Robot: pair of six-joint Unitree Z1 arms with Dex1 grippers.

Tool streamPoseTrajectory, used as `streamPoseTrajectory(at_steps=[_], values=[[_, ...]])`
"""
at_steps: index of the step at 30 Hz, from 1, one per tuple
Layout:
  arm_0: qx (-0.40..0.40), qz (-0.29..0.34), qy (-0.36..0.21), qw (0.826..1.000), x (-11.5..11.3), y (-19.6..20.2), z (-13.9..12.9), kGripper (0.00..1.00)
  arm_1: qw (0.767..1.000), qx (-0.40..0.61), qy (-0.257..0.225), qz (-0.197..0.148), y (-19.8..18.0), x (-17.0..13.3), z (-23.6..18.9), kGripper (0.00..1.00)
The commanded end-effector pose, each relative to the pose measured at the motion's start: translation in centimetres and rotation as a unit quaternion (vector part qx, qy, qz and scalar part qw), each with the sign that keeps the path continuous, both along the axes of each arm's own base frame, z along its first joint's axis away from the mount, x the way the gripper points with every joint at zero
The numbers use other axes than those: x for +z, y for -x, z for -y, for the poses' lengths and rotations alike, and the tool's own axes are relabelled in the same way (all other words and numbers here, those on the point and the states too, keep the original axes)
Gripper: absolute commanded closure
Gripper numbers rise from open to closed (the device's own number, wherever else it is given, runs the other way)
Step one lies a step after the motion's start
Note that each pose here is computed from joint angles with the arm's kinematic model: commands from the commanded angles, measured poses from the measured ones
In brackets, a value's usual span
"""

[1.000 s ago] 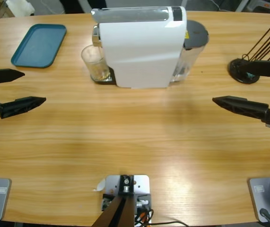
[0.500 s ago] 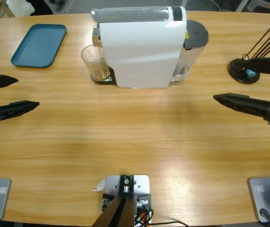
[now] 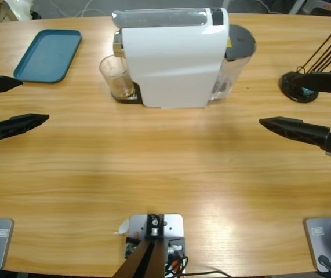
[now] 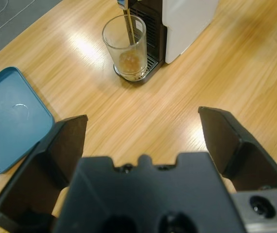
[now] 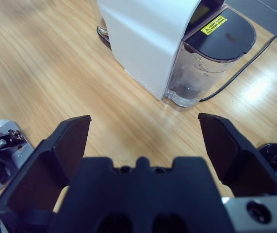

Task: Pour coffee

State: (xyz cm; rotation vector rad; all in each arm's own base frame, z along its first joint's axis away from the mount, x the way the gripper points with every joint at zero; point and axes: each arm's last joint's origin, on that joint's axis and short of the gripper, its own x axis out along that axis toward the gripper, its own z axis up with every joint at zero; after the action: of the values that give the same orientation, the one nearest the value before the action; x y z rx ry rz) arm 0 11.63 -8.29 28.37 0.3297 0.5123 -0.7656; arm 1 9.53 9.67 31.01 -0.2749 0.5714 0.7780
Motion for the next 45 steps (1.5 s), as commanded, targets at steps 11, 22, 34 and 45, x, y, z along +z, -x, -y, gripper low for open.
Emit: streamPoseTrajectory(at_steps=[11, 22, 34, 45], values=[[0.002, 0.013, 0.005, 1.000, -0.6, 0.2, -0.2, 0.000, 1.000, -0.002, 0.012, -0.002, 0.3, -1.2, 0.2, 0.000], [0.024, 0.019, 0.009, 0.999, -0.7, -0.8, -0.2, 0.000, 1.000, -0.001, 0.026, -0.017, -0.2, -1.7, -0.3, 0.000], [0.025, 0.022, 0.019, 0.999, -0.6, -1.7, 0.3, 0.000, 0.999, -0.005, 0.033, -0.020, -0.4, -1.9, -0.5, 0.000], [0.004, 0.010, 0.022, 1.000, -1.1, -1.6, 0.5, 0.000, 0.999, -0.016, 0.034, -0.014, -0.4, -1.7, -0.3, 0.000]])
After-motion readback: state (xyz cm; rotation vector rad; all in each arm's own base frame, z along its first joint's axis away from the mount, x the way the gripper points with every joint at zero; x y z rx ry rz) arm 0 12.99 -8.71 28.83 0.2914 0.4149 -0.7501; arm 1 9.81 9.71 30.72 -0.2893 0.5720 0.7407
